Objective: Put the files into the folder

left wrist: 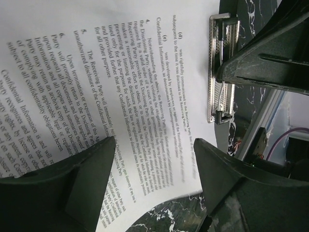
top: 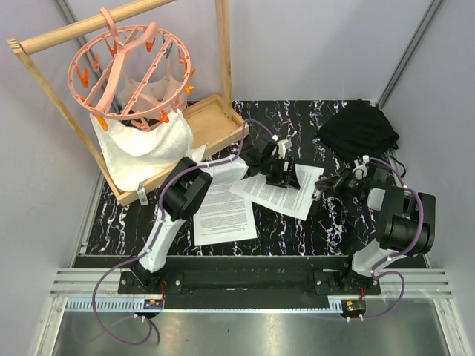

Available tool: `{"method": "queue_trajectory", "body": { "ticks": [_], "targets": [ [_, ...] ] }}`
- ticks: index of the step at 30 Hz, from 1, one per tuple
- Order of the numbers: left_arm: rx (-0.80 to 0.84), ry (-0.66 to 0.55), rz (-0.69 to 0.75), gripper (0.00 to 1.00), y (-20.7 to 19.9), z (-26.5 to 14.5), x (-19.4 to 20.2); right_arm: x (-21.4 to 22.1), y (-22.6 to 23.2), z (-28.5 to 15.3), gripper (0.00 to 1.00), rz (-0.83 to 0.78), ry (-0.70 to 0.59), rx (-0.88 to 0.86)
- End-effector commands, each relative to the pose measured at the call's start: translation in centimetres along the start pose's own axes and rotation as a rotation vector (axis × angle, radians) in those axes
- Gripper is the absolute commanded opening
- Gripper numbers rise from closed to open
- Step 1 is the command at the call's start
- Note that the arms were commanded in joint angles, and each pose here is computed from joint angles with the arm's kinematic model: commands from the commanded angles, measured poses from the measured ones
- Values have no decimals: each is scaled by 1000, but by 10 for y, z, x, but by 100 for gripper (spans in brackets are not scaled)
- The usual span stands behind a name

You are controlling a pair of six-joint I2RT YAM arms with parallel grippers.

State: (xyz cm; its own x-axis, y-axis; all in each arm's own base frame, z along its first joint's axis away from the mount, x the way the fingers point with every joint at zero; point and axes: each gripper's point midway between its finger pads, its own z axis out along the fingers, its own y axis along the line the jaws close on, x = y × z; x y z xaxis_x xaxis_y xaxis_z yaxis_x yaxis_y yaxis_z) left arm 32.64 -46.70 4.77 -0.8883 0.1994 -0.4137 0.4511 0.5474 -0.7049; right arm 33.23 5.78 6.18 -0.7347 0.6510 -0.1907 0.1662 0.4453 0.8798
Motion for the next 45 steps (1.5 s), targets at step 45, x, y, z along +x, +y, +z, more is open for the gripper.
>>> {"method": "queue_trajectory", "body": {
  "ticks": [45],
  "targets": [
    [-204, -163, 543, 89, -75, -65, 3, -12, 22, -6, 0, -23, 32, -117]
  ]
}}
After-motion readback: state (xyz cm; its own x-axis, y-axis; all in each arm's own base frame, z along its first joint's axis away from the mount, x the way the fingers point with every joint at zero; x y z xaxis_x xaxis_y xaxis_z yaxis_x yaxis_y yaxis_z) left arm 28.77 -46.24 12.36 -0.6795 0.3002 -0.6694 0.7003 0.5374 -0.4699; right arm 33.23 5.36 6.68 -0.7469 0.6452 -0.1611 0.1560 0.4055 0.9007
